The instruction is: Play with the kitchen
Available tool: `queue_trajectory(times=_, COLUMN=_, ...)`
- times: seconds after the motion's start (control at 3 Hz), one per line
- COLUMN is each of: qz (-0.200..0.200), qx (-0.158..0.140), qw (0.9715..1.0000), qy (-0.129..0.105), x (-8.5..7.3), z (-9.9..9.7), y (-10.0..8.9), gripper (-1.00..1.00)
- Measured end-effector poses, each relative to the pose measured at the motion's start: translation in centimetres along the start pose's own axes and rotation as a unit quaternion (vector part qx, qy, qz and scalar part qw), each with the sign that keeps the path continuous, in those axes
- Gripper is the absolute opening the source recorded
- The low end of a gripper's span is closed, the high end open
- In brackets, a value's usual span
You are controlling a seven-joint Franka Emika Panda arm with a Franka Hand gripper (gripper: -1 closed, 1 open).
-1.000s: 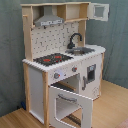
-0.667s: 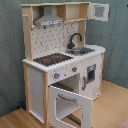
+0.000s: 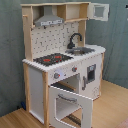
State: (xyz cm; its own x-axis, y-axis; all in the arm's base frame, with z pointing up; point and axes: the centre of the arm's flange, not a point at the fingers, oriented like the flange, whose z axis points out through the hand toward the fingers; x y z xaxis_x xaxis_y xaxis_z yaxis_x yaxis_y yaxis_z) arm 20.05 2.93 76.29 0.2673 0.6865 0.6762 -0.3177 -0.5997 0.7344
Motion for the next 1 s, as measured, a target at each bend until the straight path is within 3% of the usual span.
queue_trajectory(times=0.33, qz=-0.009, qx=0.030, qw=0.9995, qy=0.001, x=-2.0, z=2.2, y=-1.5, gripper=-1.00)
queue_trajectory(times=1.0, qz=-0.029, qx=0.090, qw=0.9953, qy=0.019, x=-1.3, z=6.5, y=-5.8, gripper=-1.00)
